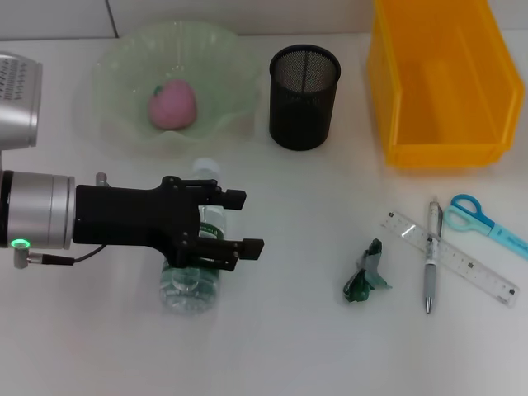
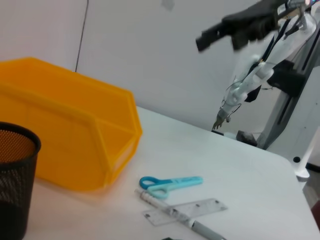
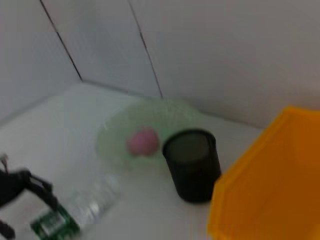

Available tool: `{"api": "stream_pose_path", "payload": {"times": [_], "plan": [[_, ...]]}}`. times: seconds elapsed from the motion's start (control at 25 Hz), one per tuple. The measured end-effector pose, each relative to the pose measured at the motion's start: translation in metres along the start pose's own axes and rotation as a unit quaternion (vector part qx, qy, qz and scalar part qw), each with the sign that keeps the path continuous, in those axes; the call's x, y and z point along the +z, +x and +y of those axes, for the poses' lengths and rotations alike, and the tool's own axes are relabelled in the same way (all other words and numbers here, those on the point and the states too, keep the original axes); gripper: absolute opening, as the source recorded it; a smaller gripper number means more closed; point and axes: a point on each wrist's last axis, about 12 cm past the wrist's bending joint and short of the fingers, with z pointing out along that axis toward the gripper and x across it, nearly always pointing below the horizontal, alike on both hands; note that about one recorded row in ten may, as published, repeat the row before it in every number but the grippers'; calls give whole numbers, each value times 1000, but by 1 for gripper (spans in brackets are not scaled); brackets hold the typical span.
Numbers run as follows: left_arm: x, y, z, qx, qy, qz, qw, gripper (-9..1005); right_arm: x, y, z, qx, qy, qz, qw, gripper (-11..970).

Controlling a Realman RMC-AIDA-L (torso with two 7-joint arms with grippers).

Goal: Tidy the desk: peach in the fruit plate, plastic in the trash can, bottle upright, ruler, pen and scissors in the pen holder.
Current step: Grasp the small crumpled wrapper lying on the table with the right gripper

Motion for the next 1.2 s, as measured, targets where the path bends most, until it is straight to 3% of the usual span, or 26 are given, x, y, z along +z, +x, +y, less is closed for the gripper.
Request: {"api": "stream_pose_path", "payload": {"times": [0.04, 0.08, 0.16, 0.2, 0.36, 0.4, 0.52, 0.6, 0.68, 0.8, 1.2], "plan": [[0, 0, 0, 0, 0, 0, 1000, 813, 0, 0, 0, 0, 0, 0, 1000, 828], [0, 0, 0, 0, 0, 0, 1000, 813, 5, -11, 13, -30, 44, 74, 996, 828], [-2, -1, -1, -1, 4, -7, 1000, 813, 11, -13, 18, -40, 58, 104, 992, 828], [-3, -2, -1, -2, 4, -11, 1000, 813, 24, -14, 30, -61, 80, 154, 983, 828], [-2, -3, -1, -2, 6, -12, 1000, 812, 45, -8, 40, -83, 79, 212, 971, 828], [-2, -4, 0, -1, 6, -12, 1000, 812, 59, -4, 43, -98, 66, 232, 966, 828], [-2, -5, 0, 0, 6, -12, 1000, 812, 72, -1, 45, -108, 46, 233, 965, 827], [-1, -6, 1, 2, 7, -12, 1000, 812, 94, 0, 49, -127, -8, 216, 968, 827], [-1, -7, 1, 1, 6, -11, 1000, 812, 99, 0, 51, -133, -24, 210, 968, 816], [1, -5, 2, -5, 9, -10, 1000, 812, 131, -2, 58, -169, -78, 197, 963, 801], [3, -3, 2, -9, 13, -6, 1000, 812, 190, -5, 81, -236, -130, 237, 933, 748]]}}
